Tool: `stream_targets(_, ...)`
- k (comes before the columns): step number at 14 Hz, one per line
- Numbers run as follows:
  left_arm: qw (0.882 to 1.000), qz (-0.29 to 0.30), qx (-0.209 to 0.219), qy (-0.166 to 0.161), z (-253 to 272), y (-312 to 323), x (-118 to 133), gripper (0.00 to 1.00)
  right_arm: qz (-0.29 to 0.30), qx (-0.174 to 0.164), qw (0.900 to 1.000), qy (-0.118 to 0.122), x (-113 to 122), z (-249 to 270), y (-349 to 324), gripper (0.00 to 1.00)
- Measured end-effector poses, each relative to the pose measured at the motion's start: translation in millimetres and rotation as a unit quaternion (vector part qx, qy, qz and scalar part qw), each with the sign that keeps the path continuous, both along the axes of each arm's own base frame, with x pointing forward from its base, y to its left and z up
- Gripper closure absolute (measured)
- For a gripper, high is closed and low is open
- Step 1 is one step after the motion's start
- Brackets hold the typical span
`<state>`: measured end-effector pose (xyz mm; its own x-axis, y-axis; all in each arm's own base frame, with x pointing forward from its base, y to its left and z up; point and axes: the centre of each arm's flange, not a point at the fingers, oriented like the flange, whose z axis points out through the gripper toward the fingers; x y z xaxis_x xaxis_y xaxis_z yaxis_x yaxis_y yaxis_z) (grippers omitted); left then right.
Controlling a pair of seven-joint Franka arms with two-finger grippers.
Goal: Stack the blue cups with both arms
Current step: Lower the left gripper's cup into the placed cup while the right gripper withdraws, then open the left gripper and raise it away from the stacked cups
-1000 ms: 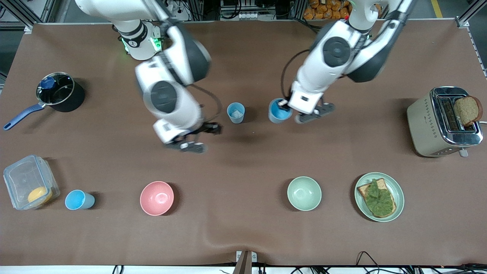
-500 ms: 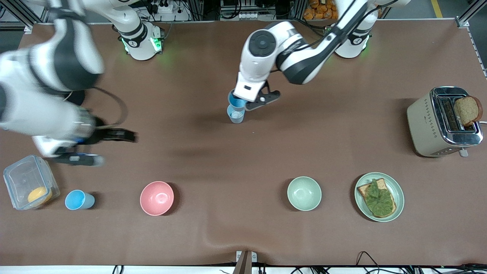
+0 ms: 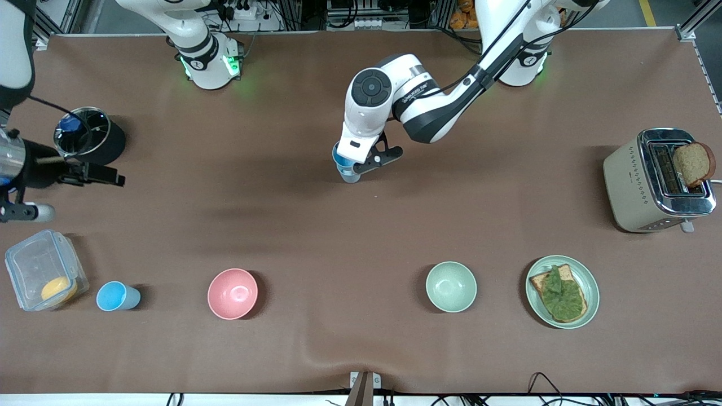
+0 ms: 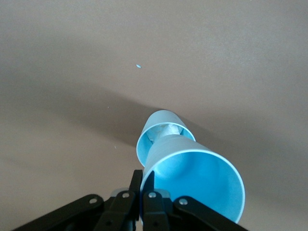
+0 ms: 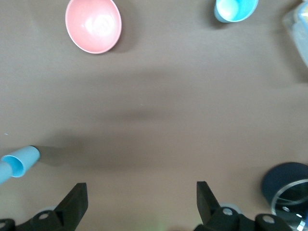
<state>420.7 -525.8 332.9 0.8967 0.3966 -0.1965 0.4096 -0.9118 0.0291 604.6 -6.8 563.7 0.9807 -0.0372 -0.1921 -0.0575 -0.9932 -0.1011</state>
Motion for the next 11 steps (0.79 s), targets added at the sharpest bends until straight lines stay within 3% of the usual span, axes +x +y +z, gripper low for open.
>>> stream_targets(5,1.000,0.006,0.016,0.017,-26.6,0.5,-1.0,0.97,0.038,-0.054,0.998,-0.014,-1.7,5.0,28.9,0.00)
stream_targets(11,0.999,-0.007,0.026,0.030,-52.3,-7.5,-11.3,0.93,0.039,-0.059,0.997,-0.011,-1.9,0.4,28.2,0.00)
